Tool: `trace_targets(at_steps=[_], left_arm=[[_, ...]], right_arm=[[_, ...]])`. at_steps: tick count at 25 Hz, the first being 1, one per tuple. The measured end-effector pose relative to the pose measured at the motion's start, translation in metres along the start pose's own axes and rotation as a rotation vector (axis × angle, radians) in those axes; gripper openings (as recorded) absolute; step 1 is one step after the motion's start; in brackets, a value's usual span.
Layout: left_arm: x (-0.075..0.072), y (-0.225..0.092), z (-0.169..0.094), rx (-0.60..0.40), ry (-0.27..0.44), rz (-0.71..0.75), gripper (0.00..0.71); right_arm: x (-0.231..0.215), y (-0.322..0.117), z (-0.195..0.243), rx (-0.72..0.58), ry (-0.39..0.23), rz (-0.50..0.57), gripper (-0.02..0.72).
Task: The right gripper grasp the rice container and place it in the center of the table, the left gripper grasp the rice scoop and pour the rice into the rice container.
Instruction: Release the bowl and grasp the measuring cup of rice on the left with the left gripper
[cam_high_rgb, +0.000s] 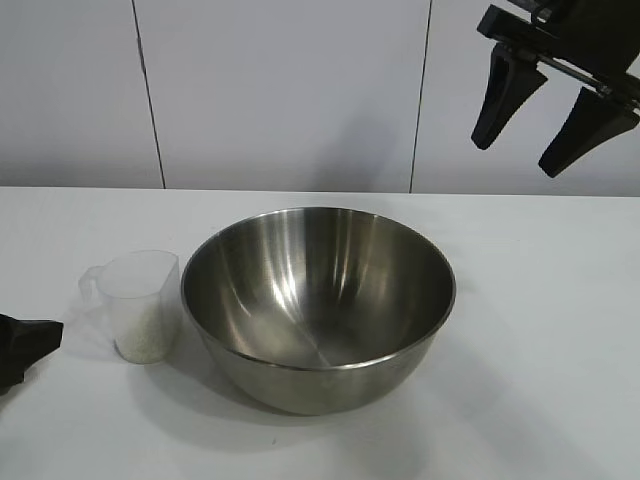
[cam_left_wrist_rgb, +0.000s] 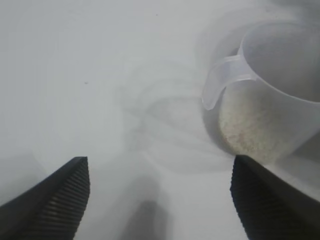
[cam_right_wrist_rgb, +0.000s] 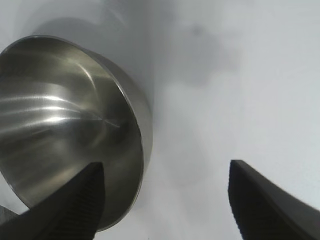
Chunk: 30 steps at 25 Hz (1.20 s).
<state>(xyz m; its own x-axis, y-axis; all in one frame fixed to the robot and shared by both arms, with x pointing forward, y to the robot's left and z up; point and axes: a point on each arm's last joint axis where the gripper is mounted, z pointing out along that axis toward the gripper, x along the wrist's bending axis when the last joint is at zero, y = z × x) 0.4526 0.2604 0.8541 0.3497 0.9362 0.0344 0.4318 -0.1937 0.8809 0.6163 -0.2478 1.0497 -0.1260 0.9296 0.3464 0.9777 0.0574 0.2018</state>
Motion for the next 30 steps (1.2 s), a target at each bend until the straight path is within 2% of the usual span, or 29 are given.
trace_targets(at_steps=[3,9,14,20,26,30], left_arm=[[0.001,0.001,0.006,-0.008,0.001,0.013,0.561],[0.000,-0.022,0.021,0.088,-0.019,-0.006,0.561],[0.001,-0.015,0.034,0.044,-0.055,0.009,0.561],[0.006,-0.001,0.052,-0.024,-0.052,0.025,0.560],[0.009,0.005,0.066,-0.053,-0.059,-0.031,0.558],[0.010,0.012,0.072,-0.082,-0.065,-0.039,0.529]], right_arm=[[0.000,0.001,0.000,-0.006,0.001,0.001,0.484],[0.000,0.001,0.000,-0.008,0.002,0.001,0.484],[0.000,0.001,0.000,-0.015,0.000,0.001,0.484],[0.000,0.002,0.000,-0.017,0.000,0.001,0.484],[0.000,0.002,0.000,-0.017,0.000,0.001,0.484],[0.000,0.002,0.000,-0.017,0.000,0.001,0.484]])
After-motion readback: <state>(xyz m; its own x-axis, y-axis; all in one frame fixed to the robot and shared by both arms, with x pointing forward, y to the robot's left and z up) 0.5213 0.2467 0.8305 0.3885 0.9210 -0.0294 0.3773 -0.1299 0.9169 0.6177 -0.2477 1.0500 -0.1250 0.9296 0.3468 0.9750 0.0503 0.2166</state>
